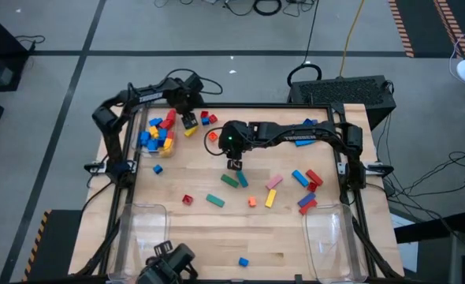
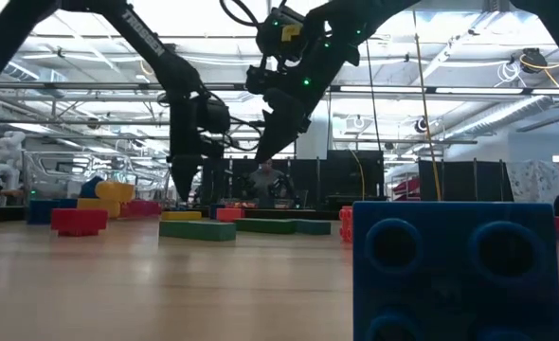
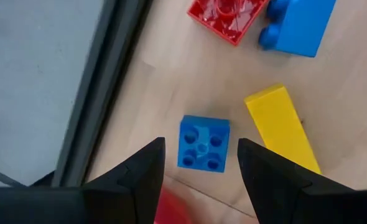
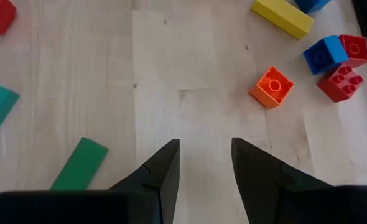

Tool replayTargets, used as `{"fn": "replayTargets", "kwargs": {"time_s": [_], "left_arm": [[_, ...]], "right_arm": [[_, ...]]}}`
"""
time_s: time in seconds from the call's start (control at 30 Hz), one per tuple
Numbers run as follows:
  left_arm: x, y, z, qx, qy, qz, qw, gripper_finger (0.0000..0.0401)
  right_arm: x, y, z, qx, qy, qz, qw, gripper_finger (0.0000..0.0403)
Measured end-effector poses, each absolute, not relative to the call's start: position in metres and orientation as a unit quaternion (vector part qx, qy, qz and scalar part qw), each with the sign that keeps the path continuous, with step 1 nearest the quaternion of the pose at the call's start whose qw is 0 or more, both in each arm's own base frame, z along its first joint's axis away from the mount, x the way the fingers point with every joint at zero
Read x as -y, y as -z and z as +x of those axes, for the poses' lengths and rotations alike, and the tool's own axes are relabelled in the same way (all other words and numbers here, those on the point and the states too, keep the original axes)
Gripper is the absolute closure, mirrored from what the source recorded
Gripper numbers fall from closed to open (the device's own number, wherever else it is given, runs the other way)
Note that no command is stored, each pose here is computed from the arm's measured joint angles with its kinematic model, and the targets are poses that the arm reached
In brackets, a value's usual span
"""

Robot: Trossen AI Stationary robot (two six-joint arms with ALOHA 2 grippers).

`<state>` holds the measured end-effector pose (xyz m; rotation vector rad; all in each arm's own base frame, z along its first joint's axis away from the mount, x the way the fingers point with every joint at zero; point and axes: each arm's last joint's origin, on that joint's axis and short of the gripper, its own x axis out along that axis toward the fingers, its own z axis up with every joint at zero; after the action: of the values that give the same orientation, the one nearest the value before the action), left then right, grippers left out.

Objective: Sort blocks by size
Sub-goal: Put the blue four stud game piece into the bottom left transparent bin

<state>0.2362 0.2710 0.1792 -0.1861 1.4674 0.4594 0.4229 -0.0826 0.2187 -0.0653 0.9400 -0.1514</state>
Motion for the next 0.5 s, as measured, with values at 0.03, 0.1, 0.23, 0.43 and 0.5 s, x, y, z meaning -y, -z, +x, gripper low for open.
{"fn": "replayTargets", "kwargs": {"time_s": [0.03,0.1,0.23,0.43,0.5], "left_arm": [[-0.271,-0.178,0.237,-0.669,-0.208,-0.076,0.710,0.0198],[-0.271,-0.175,0.238,-0.679,-0.207,-0.059,0.702,0.0198],[-0.269,-0.174,0.240,-0.693,-0.191,-0.034,0.695,0.0198],[-0.259,-0.175,0.250,-0.716,-0.164,0.039,0.678,0.0198],[-0.255,-0.175,0.256,-0.714,-0.153,0.055,0.681,0.0198]], "right_arm": [[0.083,-0.219,0.423,-0.452,0.073,-0.031,0.888,0.0273],[0.083,-0.219,0.423,-0.452,0.073,-0.031,0.888,0.0273],[0.083,-0.219,0.423,-0.453,0.073,-0.031,0.888,0.0273],[0.083,-0.219,0.423,-0.452,0.072,-0.033,0.888,0.0273],[0.083,-0.219,0.423,-0.452,0.072,-0.035,0.888,0.0273]]}}
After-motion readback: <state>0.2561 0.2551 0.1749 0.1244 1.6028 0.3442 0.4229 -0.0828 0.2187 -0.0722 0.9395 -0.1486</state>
